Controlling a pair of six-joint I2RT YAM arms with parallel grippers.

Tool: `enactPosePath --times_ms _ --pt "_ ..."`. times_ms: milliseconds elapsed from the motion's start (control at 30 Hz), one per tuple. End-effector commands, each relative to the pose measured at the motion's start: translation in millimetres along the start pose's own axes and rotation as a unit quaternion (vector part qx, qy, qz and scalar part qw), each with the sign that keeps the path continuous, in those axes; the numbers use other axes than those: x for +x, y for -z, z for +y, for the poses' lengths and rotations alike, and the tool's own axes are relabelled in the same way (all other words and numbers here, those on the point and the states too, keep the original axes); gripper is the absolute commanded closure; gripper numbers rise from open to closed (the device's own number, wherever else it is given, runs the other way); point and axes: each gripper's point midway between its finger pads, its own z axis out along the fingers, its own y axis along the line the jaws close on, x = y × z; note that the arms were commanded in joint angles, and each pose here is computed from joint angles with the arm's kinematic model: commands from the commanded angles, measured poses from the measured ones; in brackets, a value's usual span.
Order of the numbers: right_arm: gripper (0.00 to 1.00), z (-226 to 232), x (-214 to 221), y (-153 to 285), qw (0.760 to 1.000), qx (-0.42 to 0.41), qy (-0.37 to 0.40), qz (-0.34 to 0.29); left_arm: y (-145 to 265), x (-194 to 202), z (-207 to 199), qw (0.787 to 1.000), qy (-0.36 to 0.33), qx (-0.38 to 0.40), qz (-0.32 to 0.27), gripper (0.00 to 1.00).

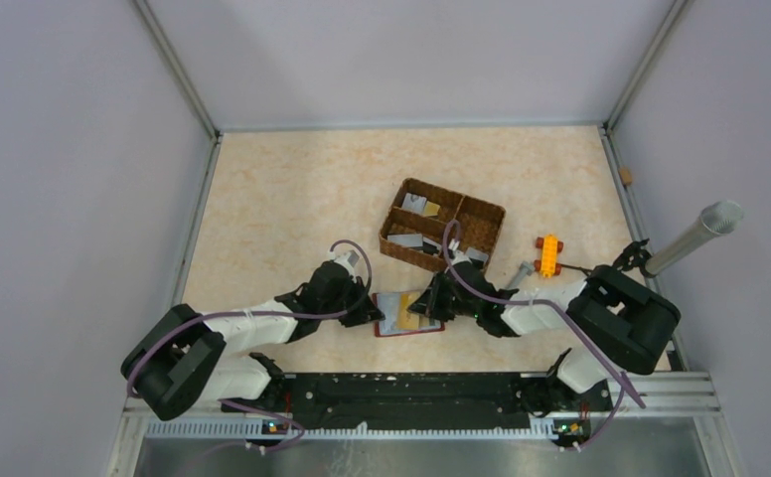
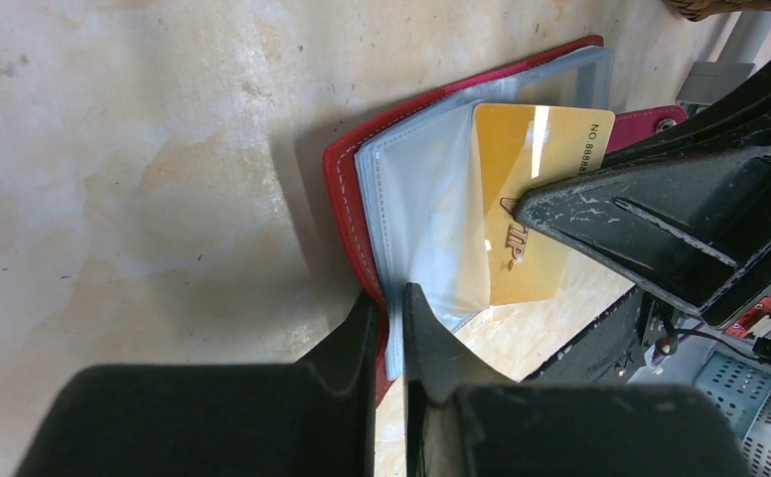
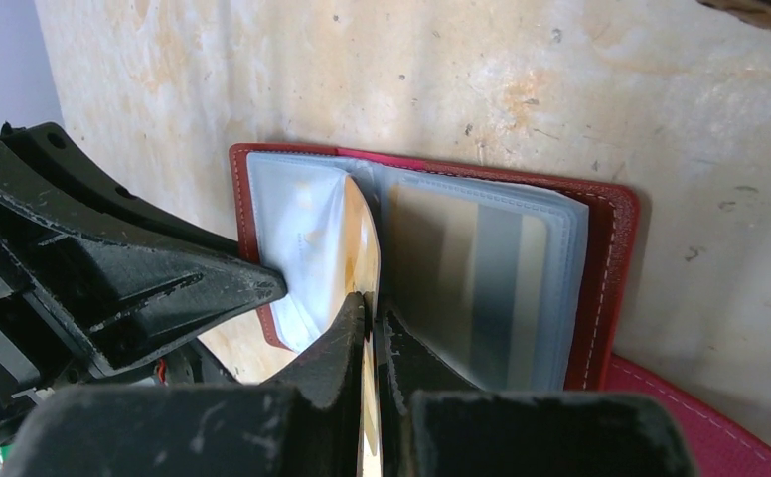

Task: Put the credit cards into the card holder
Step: Insert the credit card into the card holder.

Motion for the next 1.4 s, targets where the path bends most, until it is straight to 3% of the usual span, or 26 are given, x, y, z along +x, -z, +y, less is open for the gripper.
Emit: enactPosePath --times_ms 0,700,1367 --pt "1.0 -82.8 60.4 22.0 0.984 0.148 0.005 0.096 -0.4 18.9 38.8 0.997 -0.016 -0.07 0.027 0.93" --pt "1.0 -90.9 66.2 29.9 0.977 0.193 0.007 0.085 -1.0 21.2 37.8 0.997 -0.034 -0.057 0.031 0.92" --pt "1.0 -86.6 77.5 17.2 0.97 0.196 0.037 0.138 -6.6 20.6 34.6 0.997 -0.043 -0.043 0.038 0.7"
